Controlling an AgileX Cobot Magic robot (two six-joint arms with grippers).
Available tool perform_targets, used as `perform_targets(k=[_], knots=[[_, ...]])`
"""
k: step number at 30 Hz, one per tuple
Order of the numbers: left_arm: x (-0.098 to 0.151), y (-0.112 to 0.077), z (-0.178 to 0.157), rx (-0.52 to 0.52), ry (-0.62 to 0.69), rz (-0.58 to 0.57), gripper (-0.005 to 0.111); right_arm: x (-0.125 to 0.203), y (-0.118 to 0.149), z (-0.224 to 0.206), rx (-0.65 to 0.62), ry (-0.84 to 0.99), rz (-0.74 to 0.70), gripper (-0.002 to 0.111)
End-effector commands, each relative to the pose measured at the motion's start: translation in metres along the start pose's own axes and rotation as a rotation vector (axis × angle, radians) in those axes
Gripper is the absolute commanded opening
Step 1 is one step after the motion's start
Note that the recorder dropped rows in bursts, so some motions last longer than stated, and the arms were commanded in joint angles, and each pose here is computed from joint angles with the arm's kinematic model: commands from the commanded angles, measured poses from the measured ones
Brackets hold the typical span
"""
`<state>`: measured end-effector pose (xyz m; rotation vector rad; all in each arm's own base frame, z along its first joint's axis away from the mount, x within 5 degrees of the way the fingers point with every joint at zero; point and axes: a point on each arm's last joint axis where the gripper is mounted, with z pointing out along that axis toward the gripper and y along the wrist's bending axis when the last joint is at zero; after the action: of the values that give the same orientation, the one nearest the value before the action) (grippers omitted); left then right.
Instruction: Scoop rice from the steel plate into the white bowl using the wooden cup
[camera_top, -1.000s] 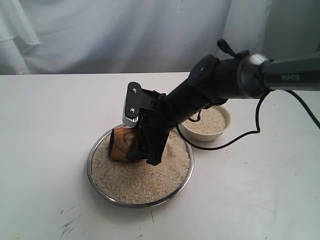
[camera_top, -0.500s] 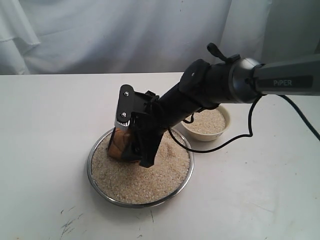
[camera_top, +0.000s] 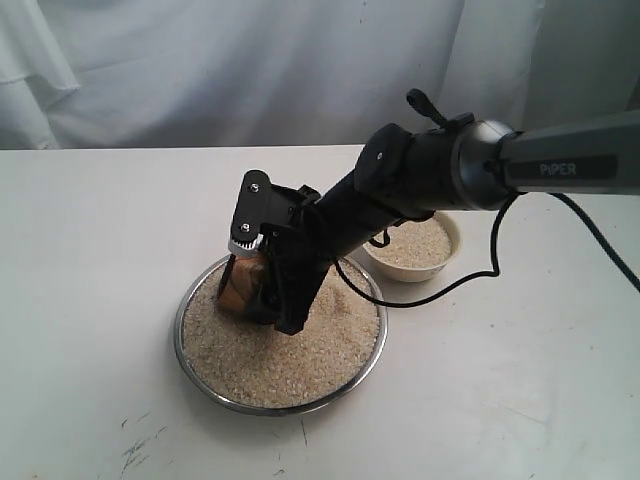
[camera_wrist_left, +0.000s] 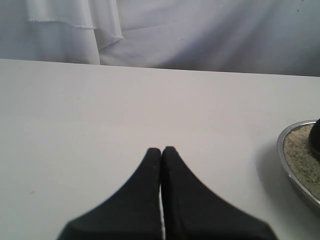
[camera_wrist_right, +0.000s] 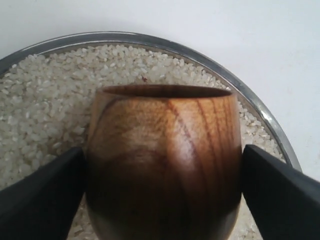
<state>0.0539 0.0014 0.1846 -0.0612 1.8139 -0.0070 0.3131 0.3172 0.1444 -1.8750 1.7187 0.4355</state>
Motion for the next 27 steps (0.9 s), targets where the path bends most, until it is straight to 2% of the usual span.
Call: perform_targets(k=[1, 16, 23, 27], knots=[[0.0, 0.0, 0.0, 0.003, -0.012, 0.001, 0.0, 0.006, -0.002, 0.008, 0.01, 0.021, -0.004, 0.075], [0.0, 0.0, 0.0, 0.003, -0.012, 0.001, 0.0, 0.01, -0.001, 0.017, 0.025, 0.031, 0.001, 0.073], [0.0, 0.0, 0.0, 0.003, -0.012, 0.001, 0.0, 0.009, -0.001, 0.018, 0.037, 0.032, -0.003, 0.06], [0.0, 0.0, 0.0, 0.003, -0.012, 0.001, 0.0, 0.009, 0.0, 0.018, 0.036, 0.046, -0.032, 0.042]])
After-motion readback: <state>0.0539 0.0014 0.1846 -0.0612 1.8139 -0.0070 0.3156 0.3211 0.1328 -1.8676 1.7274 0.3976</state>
